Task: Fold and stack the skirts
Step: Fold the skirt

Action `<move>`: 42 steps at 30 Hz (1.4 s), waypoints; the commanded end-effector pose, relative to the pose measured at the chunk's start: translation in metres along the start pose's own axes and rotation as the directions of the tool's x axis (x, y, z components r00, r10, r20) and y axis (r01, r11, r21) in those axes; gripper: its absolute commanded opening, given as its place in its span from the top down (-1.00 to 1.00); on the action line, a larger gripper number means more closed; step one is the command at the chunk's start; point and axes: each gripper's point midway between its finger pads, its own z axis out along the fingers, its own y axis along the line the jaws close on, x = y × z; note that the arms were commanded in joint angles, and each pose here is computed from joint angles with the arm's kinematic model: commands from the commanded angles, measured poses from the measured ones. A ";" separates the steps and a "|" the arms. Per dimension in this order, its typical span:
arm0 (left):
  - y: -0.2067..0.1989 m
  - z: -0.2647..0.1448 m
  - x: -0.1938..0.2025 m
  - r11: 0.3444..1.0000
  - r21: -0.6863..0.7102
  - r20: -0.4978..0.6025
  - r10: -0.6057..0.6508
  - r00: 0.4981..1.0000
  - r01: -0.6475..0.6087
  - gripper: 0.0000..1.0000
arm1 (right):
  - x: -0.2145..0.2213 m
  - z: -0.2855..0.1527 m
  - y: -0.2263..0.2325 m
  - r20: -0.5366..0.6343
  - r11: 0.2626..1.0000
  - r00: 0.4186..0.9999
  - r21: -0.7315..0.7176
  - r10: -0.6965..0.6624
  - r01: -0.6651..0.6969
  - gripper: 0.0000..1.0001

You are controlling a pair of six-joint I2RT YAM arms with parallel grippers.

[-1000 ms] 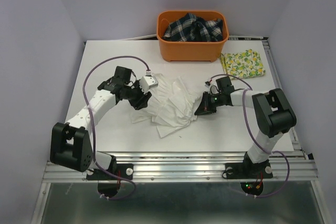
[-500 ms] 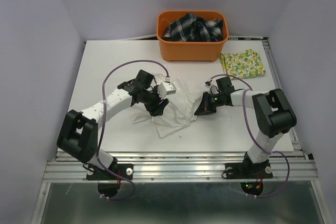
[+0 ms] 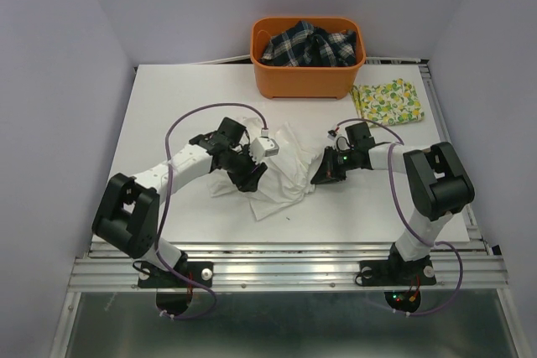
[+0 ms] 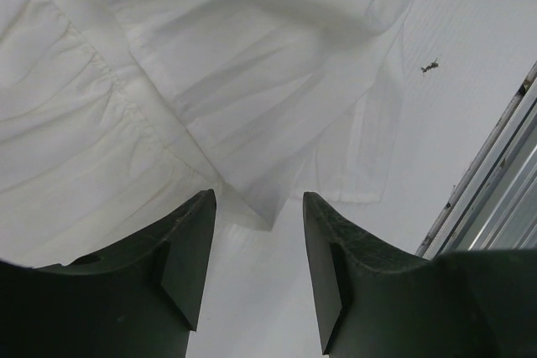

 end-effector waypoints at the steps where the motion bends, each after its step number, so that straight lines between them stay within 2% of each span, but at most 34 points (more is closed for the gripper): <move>1: -0.006 0.004 0.002 0.999 0.035 -0.021 -0.009 1.000 0.010 -0.13 | -0.002 -0.002 0.002 0.012 1.000 0.999 -0.005 -0.029 0.029 0.99; 6: -0.008 0.010 0.008 0.997 0.062 -0.061 -0.033 0.998 0.037 -0.02 | -0.003 -0.002 0.002 0.013 0.999 0.999 -0.002 -0.033 0.033 0.99; 10: -0.017 0.008 0.003 0.996 0.092 -0.041 -0.005 0.999 0.009 0.09 | -0.002 -0.001 0.001 0.008 0.999 0.999 0.000 -0.032 0.032 0.99; 14: -0.022 0.003 -0.008 0.994 0.112 0.000 0.010 1.000 -0.010 0.31 | -0.002 -0.001 0.001 0.008 0.999 0.999 0.000 -0.033 0.033 0.99; 16: -0.024 -0.002 -0.014 0.993 0.113 0.021 0.016 1.000 -0.018 0.47 | -0.002 -0.002 0.000 0.009 0.999 0.999 0.001 -0.036 0.036 0.99; 17: -0.024 -0.004 -0.019 0.994 0.109 0.033 0.020 0.999 -0.024 0.61 | -0.001 -0.002 0.000 0.009 0.999 0.999 0.001 -0.038 0.038 0.99; 22: -0.023 -0.021 -0.038 0.996 0.075 0.080 0.031 0.996 -0.037 0.98 | -0.001 -0.001 -0.002 0.009 0.999 0.999 0.008 -0.042 0.042 0.99; 33: 0.027 -0.073 -0.099 0.994 -0.109 0.230 0.029 0.973 -0.004 1.00 | 0.000 -0.002 -0.009 0.010 0.997 0.998 0.046 -0.065 0.064 0.99; 37: 0.037 -0.088 -0.112 0.993 -0.119 0.281 0.029 0.959 0.004 1.00 | 0.000 -0.003 -0.012 0.011 0.996 0.997 0.060 -0.071 0.070 0.99; 42: 0.040 -0.090 -0.105 0.995 -0.097 0.273 0.012 0.962 0.015 1.00 | 0.000 -0.003 -0.016 0.013 0.994 0.997 0.080 -0.075 0.074 0.99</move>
